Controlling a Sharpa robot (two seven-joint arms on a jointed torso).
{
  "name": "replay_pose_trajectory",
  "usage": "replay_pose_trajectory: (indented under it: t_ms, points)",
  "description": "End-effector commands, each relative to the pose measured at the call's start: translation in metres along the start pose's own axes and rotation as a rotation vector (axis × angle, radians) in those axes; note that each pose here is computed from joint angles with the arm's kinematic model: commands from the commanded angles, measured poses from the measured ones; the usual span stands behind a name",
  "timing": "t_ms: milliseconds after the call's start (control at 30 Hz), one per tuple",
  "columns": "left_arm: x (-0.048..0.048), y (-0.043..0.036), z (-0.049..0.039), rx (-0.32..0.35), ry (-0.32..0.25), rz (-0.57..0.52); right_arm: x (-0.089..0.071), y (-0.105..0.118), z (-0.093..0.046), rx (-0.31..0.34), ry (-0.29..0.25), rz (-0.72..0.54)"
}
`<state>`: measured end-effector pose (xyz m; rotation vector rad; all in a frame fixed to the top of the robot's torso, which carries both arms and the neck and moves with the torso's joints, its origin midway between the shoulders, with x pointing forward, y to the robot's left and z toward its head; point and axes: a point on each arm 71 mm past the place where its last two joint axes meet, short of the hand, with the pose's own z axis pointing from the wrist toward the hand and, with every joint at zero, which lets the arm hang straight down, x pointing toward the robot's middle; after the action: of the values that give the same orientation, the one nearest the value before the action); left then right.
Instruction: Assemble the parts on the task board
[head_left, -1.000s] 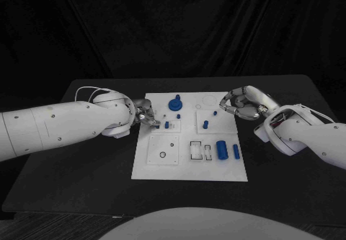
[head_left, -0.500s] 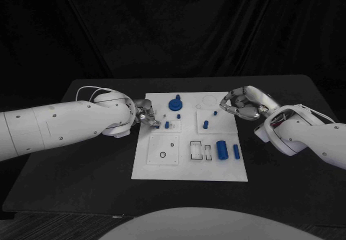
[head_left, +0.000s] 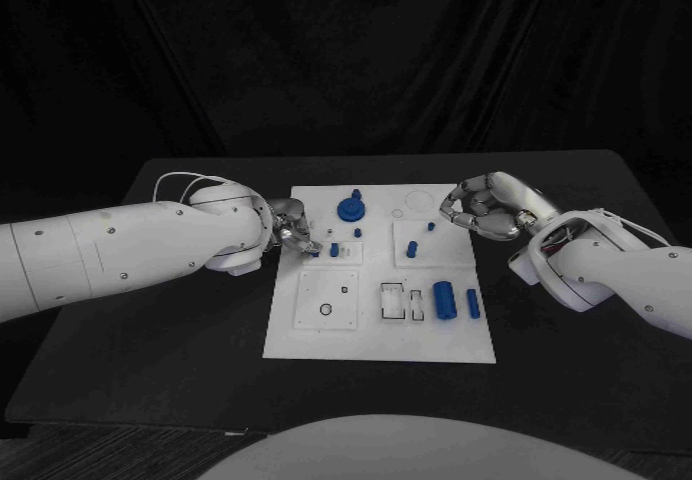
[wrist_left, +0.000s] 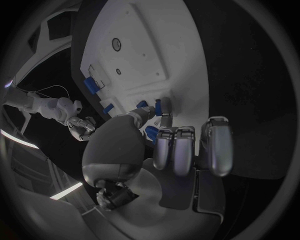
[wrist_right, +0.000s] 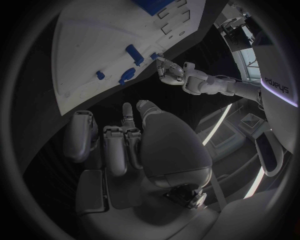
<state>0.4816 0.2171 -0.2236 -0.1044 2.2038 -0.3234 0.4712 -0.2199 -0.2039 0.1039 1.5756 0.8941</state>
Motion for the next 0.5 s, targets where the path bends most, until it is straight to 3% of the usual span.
replay_pose_trajectory:
  t_ms: [33, 500]
  points:
    - [0.0033, -0.0003, 0.0007, 0.0, 0.029, 0.014, 0.0011, -0.0009, -0.0006, 0.017, 0.0, 0.001]
    - [0.0039, 0.0002, 0.0027, -0.001, 0.036, 0.017, 0.0016, -0.0014, -0.0005, 0.021, 0.001, 0.002]
